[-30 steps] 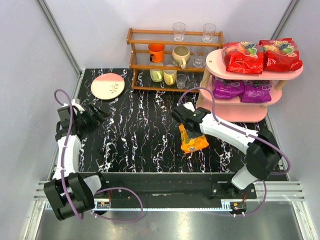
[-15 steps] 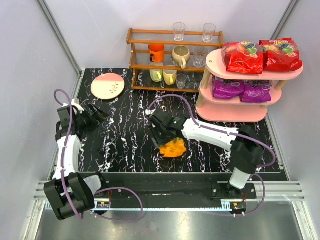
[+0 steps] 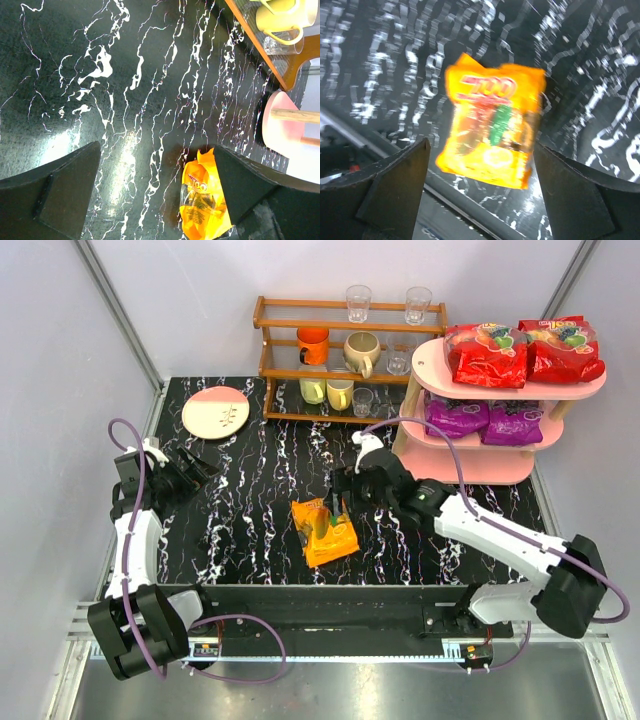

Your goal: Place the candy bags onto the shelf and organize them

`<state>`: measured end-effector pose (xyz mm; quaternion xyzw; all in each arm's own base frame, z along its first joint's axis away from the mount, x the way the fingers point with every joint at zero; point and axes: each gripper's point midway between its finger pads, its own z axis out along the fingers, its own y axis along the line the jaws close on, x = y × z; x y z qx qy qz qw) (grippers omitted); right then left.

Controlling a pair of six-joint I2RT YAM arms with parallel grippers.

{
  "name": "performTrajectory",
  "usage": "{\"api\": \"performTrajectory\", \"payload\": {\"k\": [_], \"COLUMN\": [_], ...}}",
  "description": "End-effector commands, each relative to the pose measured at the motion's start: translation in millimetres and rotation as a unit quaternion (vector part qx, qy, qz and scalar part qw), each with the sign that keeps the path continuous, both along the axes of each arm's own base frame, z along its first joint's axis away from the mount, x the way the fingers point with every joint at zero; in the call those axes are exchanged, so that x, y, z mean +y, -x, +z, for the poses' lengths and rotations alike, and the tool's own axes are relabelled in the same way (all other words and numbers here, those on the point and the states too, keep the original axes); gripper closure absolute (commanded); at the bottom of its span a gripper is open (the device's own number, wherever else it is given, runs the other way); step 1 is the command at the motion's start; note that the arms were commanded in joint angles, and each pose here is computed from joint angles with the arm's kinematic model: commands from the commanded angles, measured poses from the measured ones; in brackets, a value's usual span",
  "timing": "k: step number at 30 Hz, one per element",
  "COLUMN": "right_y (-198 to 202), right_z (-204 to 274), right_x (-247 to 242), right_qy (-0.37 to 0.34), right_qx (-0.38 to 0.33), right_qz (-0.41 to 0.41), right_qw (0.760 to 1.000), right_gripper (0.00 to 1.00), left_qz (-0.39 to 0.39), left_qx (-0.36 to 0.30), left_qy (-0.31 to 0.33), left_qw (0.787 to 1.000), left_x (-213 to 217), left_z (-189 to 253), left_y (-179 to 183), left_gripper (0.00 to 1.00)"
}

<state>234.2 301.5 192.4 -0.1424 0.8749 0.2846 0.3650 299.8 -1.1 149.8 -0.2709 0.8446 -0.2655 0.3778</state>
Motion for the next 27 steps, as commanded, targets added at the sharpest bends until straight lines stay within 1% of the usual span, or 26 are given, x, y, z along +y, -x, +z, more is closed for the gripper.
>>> {"api": "performTrajectory", "payload": {"k": [1,2,5,6,9,11,12,13,16,17,18,19,20,21,22,23,24,25,27], "right_y": [-2.2,0.7,-1.0,-1.5,-0.3,6.0,7.4,10.0,13.3,17.5,18.9,19.3,20.2,20.4,16.9,18.0,15.7,8.5,10.2], "right_z": [-61.9,-66.3,-81.1,-89.2,-101.9,-110.8,-112.3,-116.2,-110.2,-107.1,-108.0,-107.2,-107.5,-107.1,-107.1,-104.7,-103.0,-103.1,-98.9], "right_x": [-28.6,-25.1,-22.1,-21.9,-20.9,-16.6,-13.9,-13.7,-1.4,3.5,4.0,4.1,2.4,0.4,-3.4,-10.4,-15.5,-24.5,-34.6], "right_qy": [0.058,0.037,-0.026,-0.038,-0.044,-0.044,-0.051,-0.052,-0.098,-0.119,-0.124,-0.126,-0.121,-0.118,-0.111,-0.103,-0.097,-0.089,-0.084], "right_qx": [0.059,0.079,0.102,0.1,0.111,0.134,0.137,0.145,0.139,0.142,0.148,0.15,0.153,0.153,0.145,0.142,0.135,0.125,0.115], "right_qz": [-0.053,-0.037,-0.028,-0.027,-0.026,-0.013,-0.008,-0.005,0.021,0.034,0.036,0.038,0.038,0.036,0.022,0.009,-0.005,-0.036,-0.054], "right_qw": [0.995,0.995,0.994,0.994,0.992,0.99,0.989,0.988,0.985,0.982,0.981,0.98,0.98,0.981,0.983,0.984,0.986,0.988,0.988], "right_gripper": [0.06,0.05,0.02,0.02,0.02,0.02,0.04,0.07,0.14,0.27,0.36,0.47,0.74,0.84,0.92,0.99,1.0,1.0,1.0], "left_qz": [0.0,-0.001,0.0,-0.003,-0.006,0.005,0.007,0.006,-0.003,0.006,-0.016,-0.012,-0.018,-0.058,-0.055,-0.064,-0.094,-0.09,-0.101], "left_qx": [-0.024,-0.024,-0.023,-0.023,-0.049,-0.072,-0.081,-0.089,-0.112,-0.112,-0.114,-0.114,-0.11,-0.109,-0.102,-0.099,-0.093,-0.095,-0.087], "left_qy": [0.001,0.0,0.001,0.0,-0.016,-0.033,-0.032,-0.032,-0.037,-0.039,-0.039,-0.047,-0.042,-0.039,-0.051,-0.045,-0.043,-0.044,-0.018], "left_qw": [1.0,1.0,1.0,1.0,0.999,0.997,0.996,0.996,0.993,0.993,0.993,0.992,0.993,0.992,0.992,0.992,0.99,0.99,0.991], "left_x": [2.8,2.6,3.0,2.2,2.9,5.5,4.5,2.6,-9.2,-10.7,-27.3,-31.8,-42.3,-72.4,-79.9,-93.4,-115.6,-119.0,-135.8], "left_z": [9.2,8.7,8.7,8.6,20.4,32.6,38.3,44.7,65.7,68.2,70.9,72.7,72.0,71.6,67.2,66.3,59.2,59.0,48.5], "left_y": [-8.4,-8.5,-8.5,-7.5,-6.8,-3.8,-3.0,-2.9,1.1,0.8,1.7,0.5,0.3,5.4,4.8,8.0,17.4,21.0,35.9], "left_gripper": [0.01,0.01,0.01,0.01,0.01,0.01,0.01,0.01,0.01,0.01,0.01,0.01,0.01,0.01,0.01,0.01,0.01,0.01,0.01]}}
